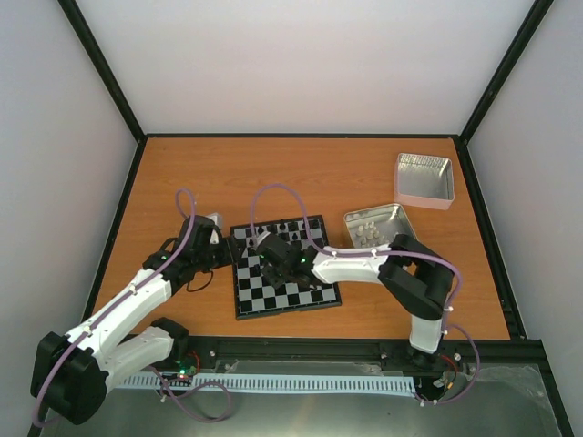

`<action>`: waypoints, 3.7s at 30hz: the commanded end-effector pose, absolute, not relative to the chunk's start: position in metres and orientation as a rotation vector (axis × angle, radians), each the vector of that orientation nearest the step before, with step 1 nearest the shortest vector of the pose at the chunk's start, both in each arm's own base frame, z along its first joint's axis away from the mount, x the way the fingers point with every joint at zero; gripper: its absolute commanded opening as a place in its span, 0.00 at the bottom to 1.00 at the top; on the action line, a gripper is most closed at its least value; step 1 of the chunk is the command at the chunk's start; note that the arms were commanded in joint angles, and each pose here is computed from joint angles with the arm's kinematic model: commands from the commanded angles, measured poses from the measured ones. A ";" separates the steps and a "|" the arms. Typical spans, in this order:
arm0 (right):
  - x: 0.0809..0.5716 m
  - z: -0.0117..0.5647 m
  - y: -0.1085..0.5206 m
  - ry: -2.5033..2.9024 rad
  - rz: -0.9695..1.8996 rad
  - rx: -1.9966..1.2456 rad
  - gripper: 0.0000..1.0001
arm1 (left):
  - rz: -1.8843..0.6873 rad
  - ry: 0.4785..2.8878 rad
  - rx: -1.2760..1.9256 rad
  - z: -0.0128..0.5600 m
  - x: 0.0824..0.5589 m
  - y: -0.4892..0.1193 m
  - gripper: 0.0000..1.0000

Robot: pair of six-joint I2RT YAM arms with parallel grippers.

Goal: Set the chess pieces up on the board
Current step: Pick up the chess piece from the chessboard, then place the chess piece on the chessboard.

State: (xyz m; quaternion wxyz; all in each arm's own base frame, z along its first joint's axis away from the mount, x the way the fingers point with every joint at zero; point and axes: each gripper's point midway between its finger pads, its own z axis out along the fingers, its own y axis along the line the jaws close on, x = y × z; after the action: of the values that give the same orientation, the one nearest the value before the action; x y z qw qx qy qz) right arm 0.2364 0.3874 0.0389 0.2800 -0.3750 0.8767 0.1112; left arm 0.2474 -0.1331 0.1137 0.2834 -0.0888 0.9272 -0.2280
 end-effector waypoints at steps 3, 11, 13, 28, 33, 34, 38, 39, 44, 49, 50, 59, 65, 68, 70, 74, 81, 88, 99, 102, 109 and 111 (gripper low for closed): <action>0.243 0.096 0.391 2.130 0.455 -0.902 0.15 | -0.930 2.439 -0.170 0.144 0.244 -0.171 0.60; 0.221 0.151 0.386 1.886 0.693 -0.876 0.15 | -1.330 2.352 0.013 0.188 0.229 -0.215 0.70; 0.216 0.157 0.385 1.852 0.723 -0.892 0.16 | -1.390 2.303 0.051 0.200 0.228 -0.220 0.64; 0.207 0.180 0.377 1.773 0.792 -0.862 0.16 | -1.379 2.330 -0.036 0.183 0.229 -0.209 0.56; 0.207 0.180 0.378 1.773 0.795 -0.857 0.16 | -1.455 2.345 -0.001 0.182 0.223 -0.216 0.37; 0.207 0.180 0.378 1.773 0.796 -0.857 0.16 | -1.454 2.346 0.002 0.182 0.222 -0.216 0.32; 0.208 0.180 0.378 1.774 0.793 -0.858 0.16 | -1.424 2.341 -0.005 0.183 0.224 -0.213 0.20; 0.208 0.178 0.378 1.778 0.790 -0.859 0.16 | -1.425 2.339 -0.002 0.184 0.224 -0.213 0.16; 0.210 0.177 0.378 1.800 0.785 -0.842 0.26 | -1.391 2.330 0.000 0.186 0.228 -0.212 0.03; 0.216 0.168 0.370 1.876 0.746 -0.782 0.51 | -1.022 2.356 -0.115 0.177 0.256 -0.177 0.03; 0.216 0.165 0.365 1.887 0.739 -0.762 0.53 | -0.895 2.359 -0.156 0.173 0.264 -0.163 0.03; 0.210 0.140 0.339 1.997 0.736 -0.654 0.54 | -0.270 2.358 -0.373 0.154 0.326 -0.099 0.02; 0.207 0.136 0.326 2.011 0.732 -0.618 0.54 | -0.121 2.435 -0.355 0.126 0.353 -0.099 0.03; 0.206 0.134 0.322 2.014 0.732 -0.610 0.54 | -0.121 2.464 -0.317 0.114 0.360 -0.109 0.04; 0.205 0.133 0.321 2.017 0.731 -0.611 0.54 | -0.122 2.491 -0.296 0.105 0.362 -0.117 0.04; 0.204 0.130 0.321 2.025 0.732 -0.615 0.54 | -0.100 2.530 -0.256 0.088 0.364 -0.128 0.05; 0.202 0.124 0.322 2.044 0.743 -0.619 0.54 | -0.051 2.541 -0.244 0.070 0.366 -0.132 0.05; 0.202 0.122 0.324 2.049 0.741 -0.628 0.54 | -0.009 2.557 -0.234 0.057 0.365 -0.129 0.05; 0.202 0.119 0.327 2.064 0.738 -0.636 0.54 | -0.025 2.588 -0.208 0.050 0.360 -0.133 0.09; 0.203 0.119 0.327 2.064 0.736 -0.630 0.54 | -0.040 2.578 -0.209 0.056 0.358 -0.132 0.10; 0.204 0.119 0.328 2.065 0.735 -0.628 0.54 | -0.049 2.582 -0.202 0.058 0.354 -0.132 0.10; 0.204 0.118 0.327 2.066 0.733 -0.628 0.54 | -0.046 2.584 -0.204 0.058 0.354 -0.131 0.11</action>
State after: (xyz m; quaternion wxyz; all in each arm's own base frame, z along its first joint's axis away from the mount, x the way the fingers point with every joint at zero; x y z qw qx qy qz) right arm 0.1986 0.3255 0.1138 0.4111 -0.2612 0.8235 0.2910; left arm 0.3558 -0.1295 0.0513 0.2655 -0.0865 0.9601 -0.0166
